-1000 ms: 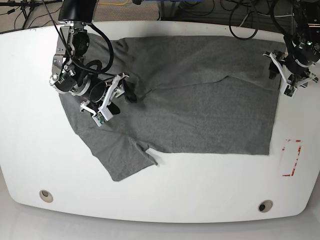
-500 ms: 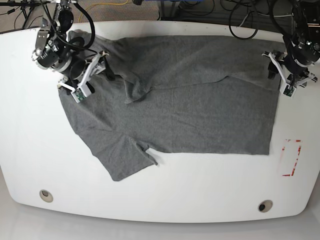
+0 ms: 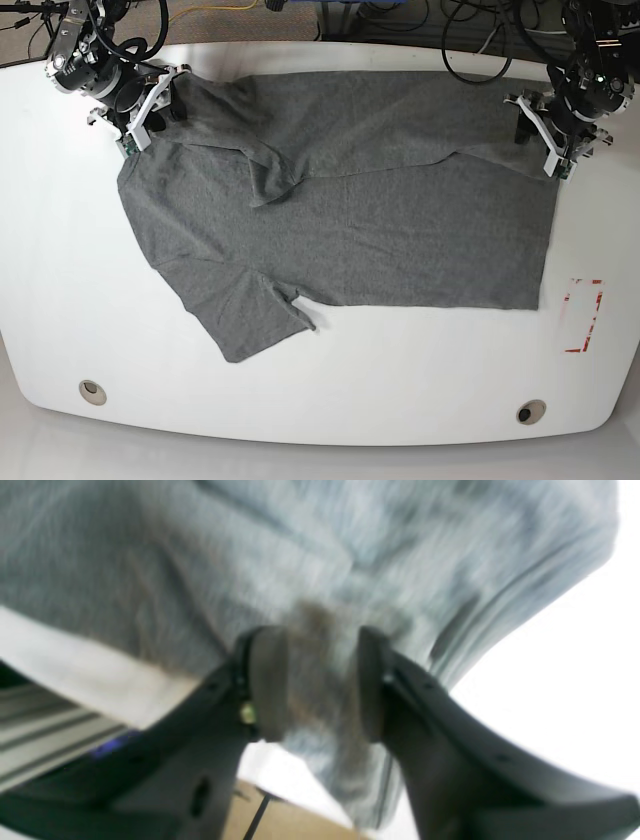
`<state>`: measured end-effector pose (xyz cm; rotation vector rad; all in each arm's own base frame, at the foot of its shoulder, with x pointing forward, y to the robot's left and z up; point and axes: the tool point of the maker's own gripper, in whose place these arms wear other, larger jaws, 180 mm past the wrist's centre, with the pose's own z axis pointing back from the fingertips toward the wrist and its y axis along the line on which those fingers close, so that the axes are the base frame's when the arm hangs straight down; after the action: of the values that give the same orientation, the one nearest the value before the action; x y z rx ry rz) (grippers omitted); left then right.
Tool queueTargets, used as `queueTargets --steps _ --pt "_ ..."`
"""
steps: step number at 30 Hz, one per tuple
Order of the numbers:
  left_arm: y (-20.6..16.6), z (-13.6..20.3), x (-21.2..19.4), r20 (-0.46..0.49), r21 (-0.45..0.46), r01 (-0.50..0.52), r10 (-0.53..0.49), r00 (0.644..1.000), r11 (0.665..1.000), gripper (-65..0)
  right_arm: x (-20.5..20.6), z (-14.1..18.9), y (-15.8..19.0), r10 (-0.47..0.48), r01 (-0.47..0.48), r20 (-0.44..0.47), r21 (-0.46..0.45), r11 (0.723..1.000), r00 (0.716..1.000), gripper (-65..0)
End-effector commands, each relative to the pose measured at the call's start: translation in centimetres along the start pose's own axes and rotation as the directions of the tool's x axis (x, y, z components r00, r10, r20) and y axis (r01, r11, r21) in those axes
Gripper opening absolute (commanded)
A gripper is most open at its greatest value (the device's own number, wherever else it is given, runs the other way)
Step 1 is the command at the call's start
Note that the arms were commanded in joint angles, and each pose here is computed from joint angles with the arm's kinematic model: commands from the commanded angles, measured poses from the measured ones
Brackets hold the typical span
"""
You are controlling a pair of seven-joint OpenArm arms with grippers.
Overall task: Fold the T-shirt properly
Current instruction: 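Pull the pinched fabric back toward the hem corner with the right gripper, then open both grippers and release the T-shirt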
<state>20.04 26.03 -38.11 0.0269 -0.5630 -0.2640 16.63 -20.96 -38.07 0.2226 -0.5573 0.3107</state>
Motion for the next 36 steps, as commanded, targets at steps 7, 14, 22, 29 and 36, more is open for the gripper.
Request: queueTargets --steps 7,14,22,29,36 --pt "1.3 -1.0 -2.2 -0.057 0.008 -0.042 0.043 0.997 0.999 -33.1 -2.1 0.1 -1.0 -0.005 0.003 -0.057 -0.033 0.999 0.998 -48.8" --pt "2.1 -1.1 -2.9 -0.083 0.016 -0.035 0.036 0.996 0.999 -33.1 -4.7 -0.8 -2.5 -0.011 0.000 -0.115 -0.091 0.996 0.993 -48.8" --pt "2.4 -1.2 -3.2 -0.094 0.020 -0.035 0.037 0.995 0.999 -33.1 -7.6 -1.0 -4.2 -0.026 -0.003 -0.205 -0.138 0.990 0.978 -49.0" --pt "3.5 -1.4 -4.7 -0.142 0.032 -0.038 0.043 0.989 0.999 -33.1 -8.6 -0.5 -5.1 0.004 -0.054 -0.267 -0.180 0.982 0.964 -49.0" --pt "4.6 -1.3 -5.1 -0.165 0.046 -0.025 0.032 0.986 0.999 -33.1 -9.1 -0.2 -5.5 0.018 -0.081 -0.297 -0.199 0.977 0.955 -49.0"
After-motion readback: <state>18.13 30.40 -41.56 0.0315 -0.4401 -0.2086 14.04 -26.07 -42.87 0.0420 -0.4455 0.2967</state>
